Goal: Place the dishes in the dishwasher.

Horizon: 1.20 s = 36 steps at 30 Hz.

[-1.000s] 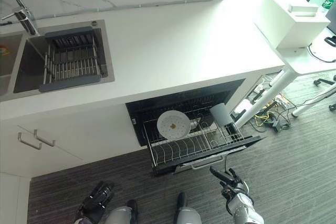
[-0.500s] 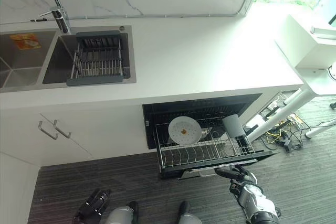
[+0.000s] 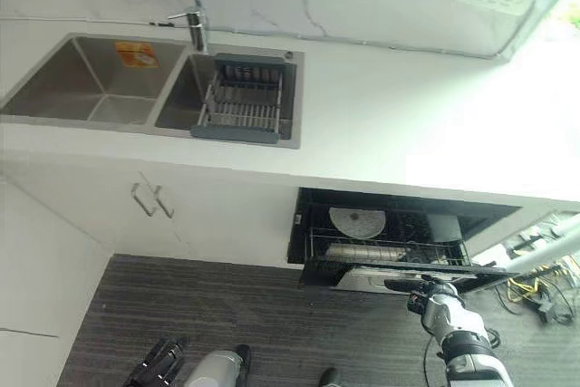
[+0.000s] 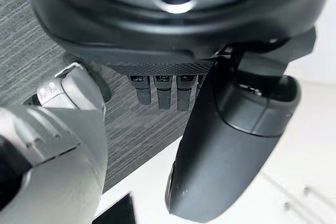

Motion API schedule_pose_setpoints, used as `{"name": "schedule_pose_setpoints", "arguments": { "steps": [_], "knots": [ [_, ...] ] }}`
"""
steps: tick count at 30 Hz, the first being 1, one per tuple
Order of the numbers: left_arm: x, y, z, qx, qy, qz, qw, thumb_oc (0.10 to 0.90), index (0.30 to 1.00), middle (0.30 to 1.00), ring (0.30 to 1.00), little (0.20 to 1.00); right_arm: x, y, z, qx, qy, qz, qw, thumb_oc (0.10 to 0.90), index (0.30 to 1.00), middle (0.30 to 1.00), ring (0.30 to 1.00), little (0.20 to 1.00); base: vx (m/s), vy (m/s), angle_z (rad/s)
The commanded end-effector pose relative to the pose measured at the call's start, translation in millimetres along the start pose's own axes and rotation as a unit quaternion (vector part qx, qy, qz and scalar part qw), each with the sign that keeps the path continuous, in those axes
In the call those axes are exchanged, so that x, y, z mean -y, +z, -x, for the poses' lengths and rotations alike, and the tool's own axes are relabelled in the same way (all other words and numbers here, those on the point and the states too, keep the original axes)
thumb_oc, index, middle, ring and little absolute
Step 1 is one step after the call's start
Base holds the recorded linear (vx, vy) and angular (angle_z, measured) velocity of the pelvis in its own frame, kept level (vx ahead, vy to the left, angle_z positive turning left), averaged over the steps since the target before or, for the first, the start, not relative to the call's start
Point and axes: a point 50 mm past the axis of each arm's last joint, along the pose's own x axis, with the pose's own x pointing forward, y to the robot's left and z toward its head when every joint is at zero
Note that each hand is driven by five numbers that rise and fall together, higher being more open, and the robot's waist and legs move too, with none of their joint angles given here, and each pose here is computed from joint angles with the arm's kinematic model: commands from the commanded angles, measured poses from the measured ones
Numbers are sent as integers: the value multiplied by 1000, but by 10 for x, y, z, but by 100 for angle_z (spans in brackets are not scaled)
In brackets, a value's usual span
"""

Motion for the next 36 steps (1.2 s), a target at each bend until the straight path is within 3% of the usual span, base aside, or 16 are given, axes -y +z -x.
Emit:
{"name": "schedule_pose_setpoints", "arguments": {
  "steps": [1,10,17,20,26,28,30,33,36],
  "knots": [
    [36,207,-28,36,-23,-35,998,800,900,900,900,900,-47,1437,411,249,33,-13,968,800,900,900,900,900,161,49,59],
    [-57,343,-1,34,-27,-69,997,800,900,900,900,900,673,1945,630,279,-68,-75,955,800,900,900,900,900,139,20,36],
    [-131,376,50,25,-33,-92,995,800,900,900,900,900,1003,2209,869,298,-103,-81,945,800,900,900,900,900,87,5,29],
    [-116,384,51,31,-44,-88,995,800,900,900,900,900,968,2379,994,332,-97,-84,934,800,900,900,900,900,25,-10,4],
    [-47,351,50,32,-72,-88,993,800,900,900,900,900,807,2330,926,357,-57,-38,932,800,900,900,900,900,-40,35,-4],
    [-33,334,50,27,-77,-87,993,800,900,900,900,900,711,2240,863,364,-20,-69,928,800,900,900,900,900,-26,-24,-2],
    [-34,274,67,18,-91,-68,993,800,900,900,900,900,338,1838,668,359,50,-80,929,800,900,900,900,900,-66,-63,-16],
    [-15,193,73,8,-98,-71,993,800,900,900,900,900,12,1312,541,365,79,-41,927,800,900,900,900,900,-106,-40,-46],
    [85,243,47,36,-120,-79,989,800,900,900,900,900,-268,341,464,335,181,-42,924,800,900,900,900,900,-196,-114,-78]
  ]
}}
